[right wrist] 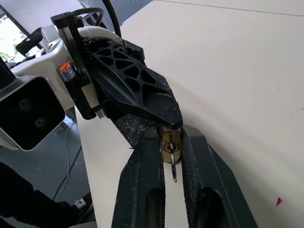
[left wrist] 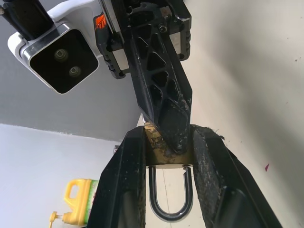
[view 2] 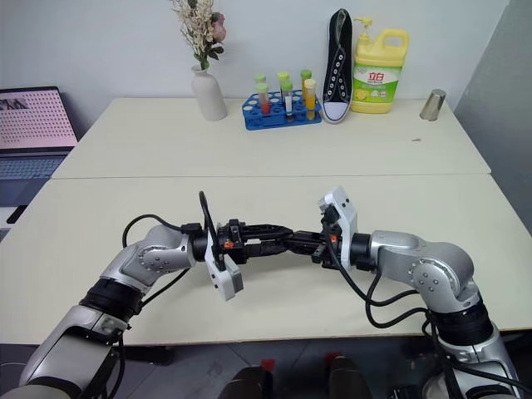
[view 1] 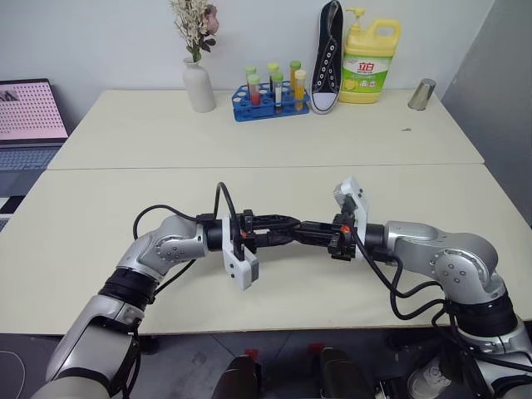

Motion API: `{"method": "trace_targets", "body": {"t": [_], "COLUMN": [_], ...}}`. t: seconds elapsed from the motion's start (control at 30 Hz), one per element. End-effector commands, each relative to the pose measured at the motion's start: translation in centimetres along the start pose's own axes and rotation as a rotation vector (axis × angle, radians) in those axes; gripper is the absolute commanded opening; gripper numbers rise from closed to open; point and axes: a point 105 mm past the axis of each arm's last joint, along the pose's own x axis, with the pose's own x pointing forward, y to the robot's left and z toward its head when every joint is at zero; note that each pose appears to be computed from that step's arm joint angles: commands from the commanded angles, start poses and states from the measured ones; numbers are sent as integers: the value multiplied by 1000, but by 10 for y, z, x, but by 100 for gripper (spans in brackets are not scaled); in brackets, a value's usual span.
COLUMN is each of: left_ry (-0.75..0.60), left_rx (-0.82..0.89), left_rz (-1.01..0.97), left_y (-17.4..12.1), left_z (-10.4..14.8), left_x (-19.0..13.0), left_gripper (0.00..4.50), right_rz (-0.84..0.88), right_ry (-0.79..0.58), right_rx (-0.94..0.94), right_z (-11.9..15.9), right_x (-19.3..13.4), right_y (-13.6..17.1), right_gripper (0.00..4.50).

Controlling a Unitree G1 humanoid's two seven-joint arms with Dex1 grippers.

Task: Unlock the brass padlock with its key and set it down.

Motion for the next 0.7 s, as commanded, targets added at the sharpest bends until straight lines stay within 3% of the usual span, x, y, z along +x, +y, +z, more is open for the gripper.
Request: {"method": "trace_targets", "body": {"t": [0.03,0.27,0.33,0.43,0.53,0.7], "left_ry": [-23,12,38,154,224,214], "left_rx": [-25,-114,-176,-410,-618,-863], "left_rz": [46,64,80,200,288,308], "left_y": [10,5,3,9,18,25], "left_z": [7,20,21,3,-19,-34], "left_x": [-9,-33,-38,-51,-54,-40], "left_gripper": [194,413,416,358,264,100], "right_rz": [1,-36,-44,-52,-34,15], "right_ry": [-49,-48,-46,-45,-39,-28], "right_rx": [-46,-59,-67,-101,-136,-171], "right_z": [16,17,17,20,23,24], "right_x": [-5,-12,-13,-18,-21,-20], "right_y": [1,-8,-10,-12,-9,0], "right_gripper": [12,12,12,12,12,12]}}
